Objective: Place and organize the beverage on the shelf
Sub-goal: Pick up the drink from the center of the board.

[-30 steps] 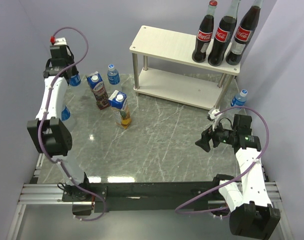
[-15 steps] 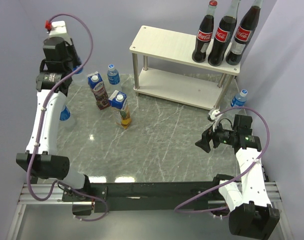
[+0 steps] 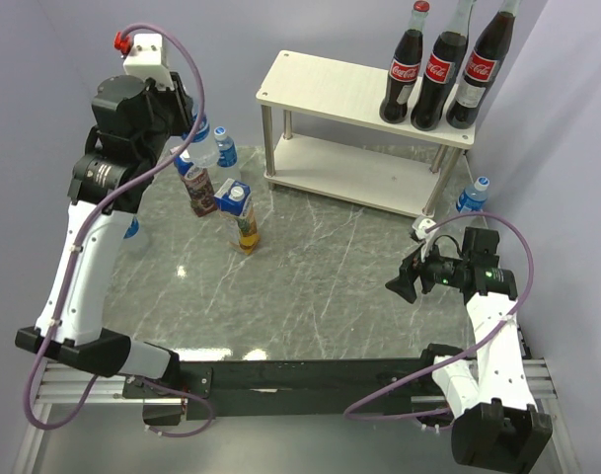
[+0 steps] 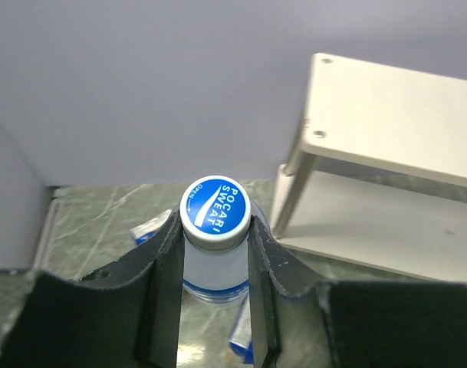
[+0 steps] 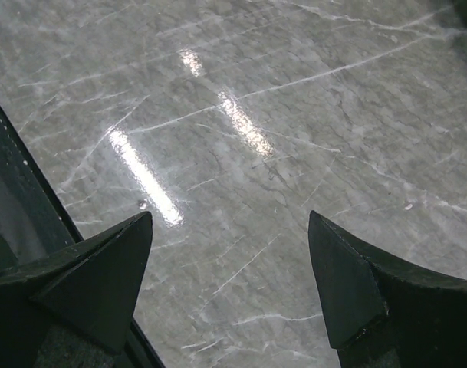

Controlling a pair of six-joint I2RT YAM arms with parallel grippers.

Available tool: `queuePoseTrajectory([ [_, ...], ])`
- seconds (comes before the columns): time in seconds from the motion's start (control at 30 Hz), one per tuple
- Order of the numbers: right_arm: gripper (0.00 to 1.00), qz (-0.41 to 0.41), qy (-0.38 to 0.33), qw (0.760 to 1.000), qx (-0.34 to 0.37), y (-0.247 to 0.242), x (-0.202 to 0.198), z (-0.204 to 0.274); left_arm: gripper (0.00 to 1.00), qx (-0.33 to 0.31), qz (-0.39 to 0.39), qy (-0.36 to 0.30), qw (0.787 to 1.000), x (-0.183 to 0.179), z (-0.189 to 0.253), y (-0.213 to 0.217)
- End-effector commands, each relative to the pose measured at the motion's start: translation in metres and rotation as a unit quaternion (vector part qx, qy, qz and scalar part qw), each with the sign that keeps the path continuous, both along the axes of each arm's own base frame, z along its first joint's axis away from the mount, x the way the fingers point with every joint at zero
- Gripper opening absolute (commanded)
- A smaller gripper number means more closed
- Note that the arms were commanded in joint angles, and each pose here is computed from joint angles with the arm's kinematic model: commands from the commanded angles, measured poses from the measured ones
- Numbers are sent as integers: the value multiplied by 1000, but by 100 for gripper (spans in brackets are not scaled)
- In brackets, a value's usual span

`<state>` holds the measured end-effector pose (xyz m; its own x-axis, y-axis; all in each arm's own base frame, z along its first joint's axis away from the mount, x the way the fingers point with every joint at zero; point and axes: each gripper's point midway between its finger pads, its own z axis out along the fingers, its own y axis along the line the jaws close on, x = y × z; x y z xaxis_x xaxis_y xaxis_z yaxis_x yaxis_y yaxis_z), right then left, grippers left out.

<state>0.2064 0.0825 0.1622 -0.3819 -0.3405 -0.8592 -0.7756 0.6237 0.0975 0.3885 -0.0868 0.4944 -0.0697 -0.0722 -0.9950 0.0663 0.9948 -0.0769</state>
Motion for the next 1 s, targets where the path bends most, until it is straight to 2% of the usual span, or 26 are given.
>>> queuePoseTrajectory([
  [0.0, 88, 30, -41, 999, 4, 6, -2, 17, 0, -68, -63, -131, 987, -41, 92, -20],
  [0.13, 88, 68, -69, 995, 14, 15, -13, 22, 0, -86, -126, -116, 982, -49, 87, -56],
  [0.3, 88, 110, -119, 987, 14, 32, -15, 31, 0, -110, -222, -94, 964, -71, 83, -109],
  [0.33, 88, 112, -154, 982, 6, 36, -7, 42, 0, -113, -235, -91, 961, -75, 82, -117],
  [0.4, 89, 107, -165, 980, 9, 41, -3, 52, 0, -120, -267, -80, 953, -84, 74, -140],
  [0.43, 89, 116, -195, 974, 10, 47, 2, 67, 0, -122, -276, -75, 950, -86, 71, -148],
  [0.53, 89, 119, -178, 976, 27, 61, 7, 87, 0, -126, -313, -51, 940, -96, 53, -181],
  [0.57, 89, 137, -189, 972, 35, 72, 4, 108, 0, -128, -332, -47, 934, -104, 51, -195],
  [0.67, 86, 140, -159, 974, 75, 92, 2, 139, 0, -126, -359, -34, 924, -114, 43, -226],
  [0.73, 86, 124, -183, 971, 91, 98, 6, 163, 0, -125, -367, -33, 921, -118, 43, -237],
  [0.9, 86, 78, -174, 971, 145, 112, 2, 192, 1, -115, -388, -20, 914, -130, 34, -271],
  [0.97, 86, 33, -180, 971, 153, 109, 12, 196, 0, -109, -397, -15, 911, -135, 29, -283],
])
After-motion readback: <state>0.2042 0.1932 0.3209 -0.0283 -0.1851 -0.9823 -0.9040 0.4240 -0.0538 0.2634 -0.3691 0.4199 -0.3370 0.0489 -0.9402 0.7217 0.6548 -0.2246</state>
